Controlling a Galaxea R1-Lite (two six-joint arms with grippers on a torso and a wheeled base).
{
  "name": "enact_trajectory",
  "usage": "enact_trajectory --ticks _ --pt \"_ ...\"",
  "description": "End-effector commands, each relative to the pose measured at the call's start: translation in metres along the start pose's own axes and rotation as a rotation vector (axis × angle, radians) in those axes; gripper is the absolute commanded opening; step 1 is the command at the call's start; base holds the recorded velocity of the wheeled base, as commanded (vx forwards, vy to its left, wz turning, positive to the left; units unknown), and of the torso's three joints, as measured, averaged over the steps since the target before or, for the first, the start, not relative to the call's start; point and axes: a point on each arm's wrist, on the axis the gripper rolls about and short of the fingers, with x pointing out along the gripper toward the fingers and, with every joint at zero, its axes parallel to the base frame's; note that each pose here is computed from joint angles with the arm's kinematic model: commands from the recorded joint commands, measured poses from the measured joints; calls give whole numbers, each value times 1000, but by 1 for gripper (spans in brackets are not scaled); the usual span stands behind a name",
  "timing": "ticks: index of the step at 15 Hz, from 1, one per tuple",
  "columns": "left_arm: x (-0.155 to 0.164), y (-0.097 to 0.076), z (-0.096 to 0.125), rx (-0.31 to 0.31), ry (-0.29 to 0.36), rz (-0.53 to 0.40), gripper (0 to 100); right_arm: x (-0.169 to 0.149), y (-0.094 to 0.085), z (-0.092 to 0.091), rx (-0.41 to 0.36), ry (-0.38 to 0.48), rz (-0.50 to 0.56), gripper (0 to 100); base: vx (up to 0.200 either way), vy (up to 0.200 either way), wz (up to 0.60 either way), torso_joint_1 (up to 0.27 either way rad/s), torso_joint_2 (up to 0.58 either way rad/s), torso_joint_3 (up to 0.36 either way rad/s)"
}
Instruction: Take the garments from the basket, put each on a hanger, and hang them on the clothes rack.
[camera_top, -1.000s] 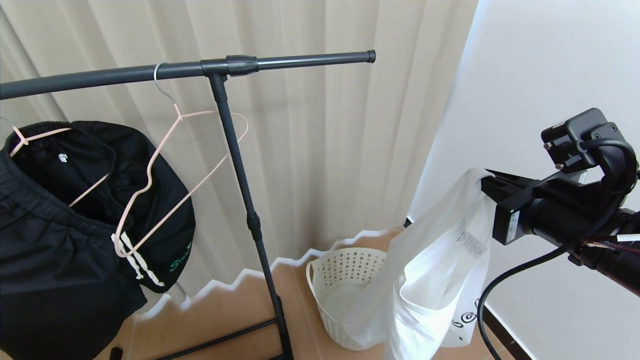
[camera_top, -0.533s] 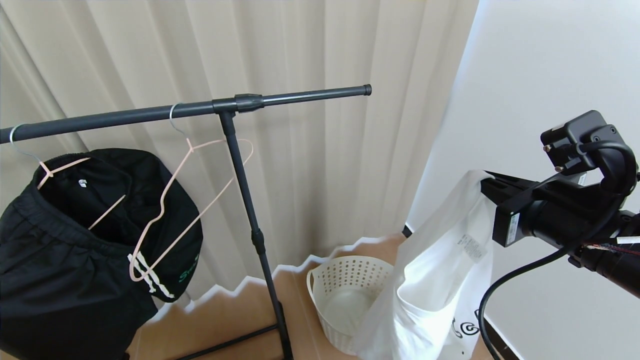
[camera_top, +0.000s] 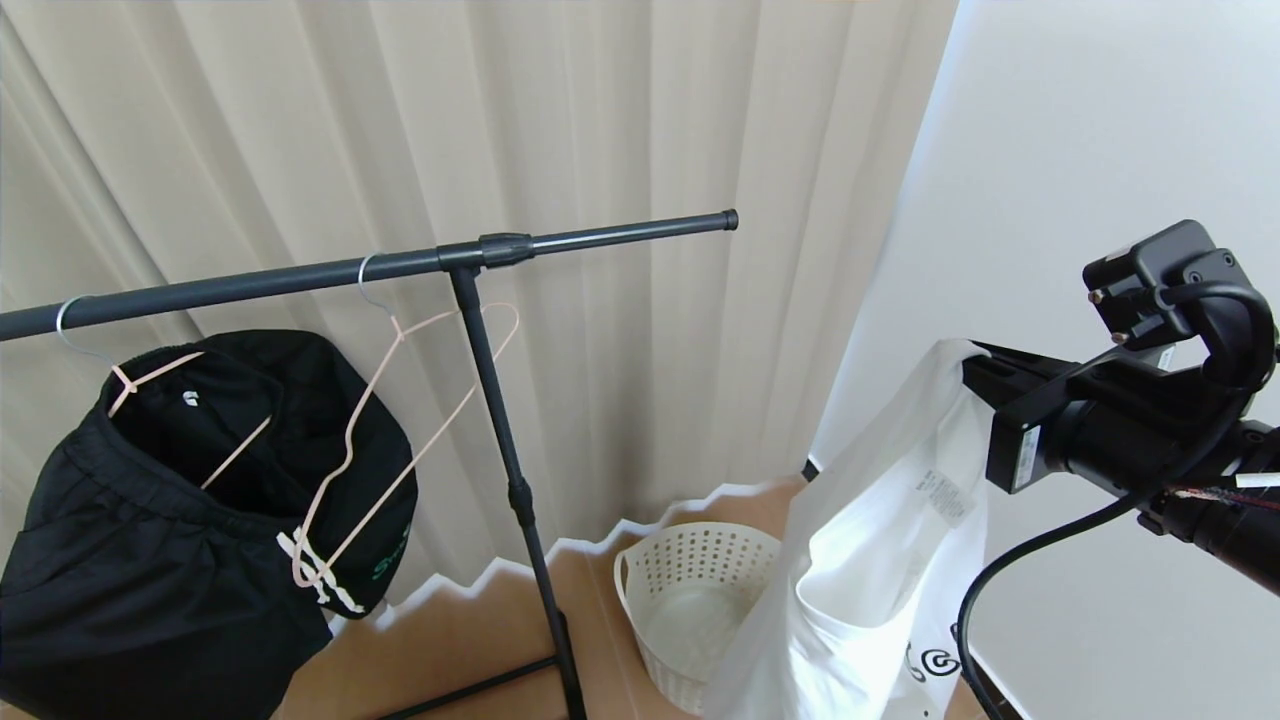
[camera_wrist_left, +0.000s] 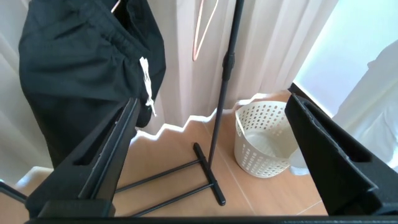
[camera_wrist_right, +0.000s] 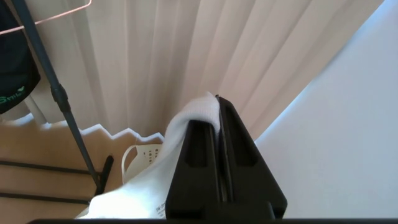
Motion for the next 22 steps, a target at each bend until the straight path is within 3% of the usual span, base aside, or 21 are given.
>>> enact_trajectory --ticks 1,4,11,15,22 --pt "0 0 0 -1 0 1 100 0 0 -1 -1 1 0 0 0 0 0 159 -359 -203" --pt "0 0 0 -2 0 2 100 -1 -1 -1 0 1 -4 0 0 0 0 32 -85 -37" --pt "0 0 0 -1 0 4 100 -2 -1 -2 -2 3 -6 0 0 0 600 7 -4 -3" --pt "0 0 0 -1 0 -1 100 -1 -1 -1 -1 1 -6 0 0 0 0 0 0 0" --pt "0 0 0 -1 0 -2 100 -1 -1 -2 -2 4 -5 0 -171 200 0 4 0 -1"
